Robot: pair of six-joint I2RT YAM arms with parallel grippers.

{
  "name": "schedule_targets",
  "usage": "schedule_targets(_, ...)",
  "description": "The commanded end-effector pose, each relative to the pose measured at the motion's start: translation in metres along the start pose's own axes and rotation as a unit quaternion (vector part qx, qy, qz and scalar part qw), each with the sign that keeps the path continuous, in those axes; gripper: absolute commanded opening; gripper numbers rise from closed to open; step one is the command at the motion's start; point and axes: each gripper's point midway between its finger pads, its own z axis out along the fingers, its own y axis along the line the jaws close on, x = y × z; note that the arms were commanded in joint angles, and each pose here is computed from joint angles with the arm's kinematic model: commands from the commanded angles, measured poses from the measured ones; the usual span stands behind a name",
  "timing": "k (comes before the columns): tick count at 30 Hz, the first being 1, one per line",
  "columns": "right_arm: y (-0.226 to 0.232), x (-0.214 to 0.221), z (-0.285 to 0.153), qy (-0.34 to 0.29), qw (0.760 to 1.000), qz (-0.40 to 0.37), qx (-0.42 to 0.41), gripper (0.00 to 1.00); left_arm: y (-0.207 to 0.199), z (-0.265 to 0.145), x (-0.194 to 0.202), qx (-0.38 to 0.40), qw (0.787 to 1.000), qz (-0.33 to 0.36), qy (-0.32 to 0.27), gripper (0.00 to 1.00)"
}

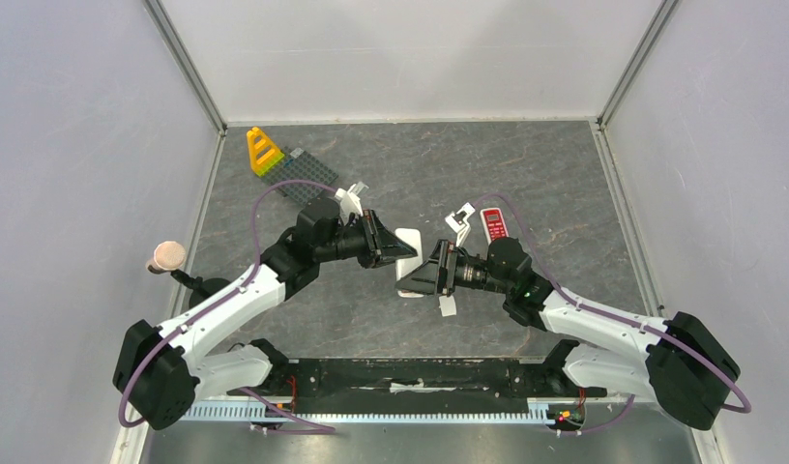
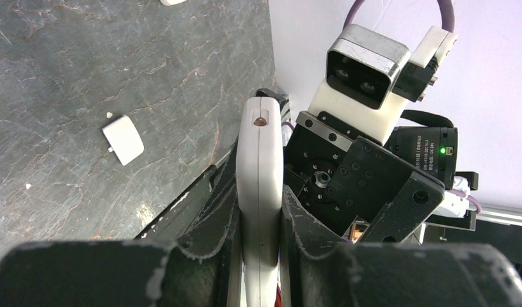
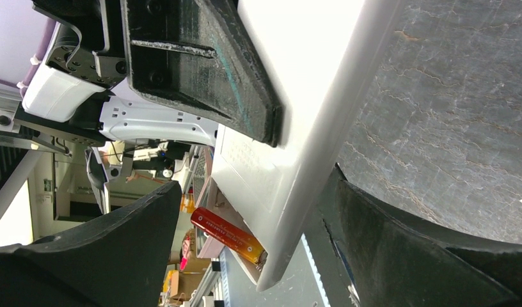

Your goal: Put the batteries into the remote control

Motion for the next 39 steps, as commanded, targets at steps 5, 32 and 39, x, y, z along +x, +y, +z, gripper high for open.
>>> schedule_targets(5,0.0269,-0.0078,-0.0012,-0.009,0.998,-0.028,-0.046,0.89,-0.0238,-0.0016,-0.0051,0.031,0.999,0.009,0.001,0.02)
schedule_targets(32,0.0220,-0.0034,-0.0014,-0.001,0.999,-0.021,-0.041,0.62,-0.0229,-0.0006,-0.0044,0.028,1.000,0.000,0.005,0.02)
schedule_targets(39,0.0218,-0.0022,-0.0016,-0.001,0.999,-0.013,-0.044,0.51,-0.0236,-0.0011,-0.0040,0.029,1.000,-0.001,0.005,0.02)
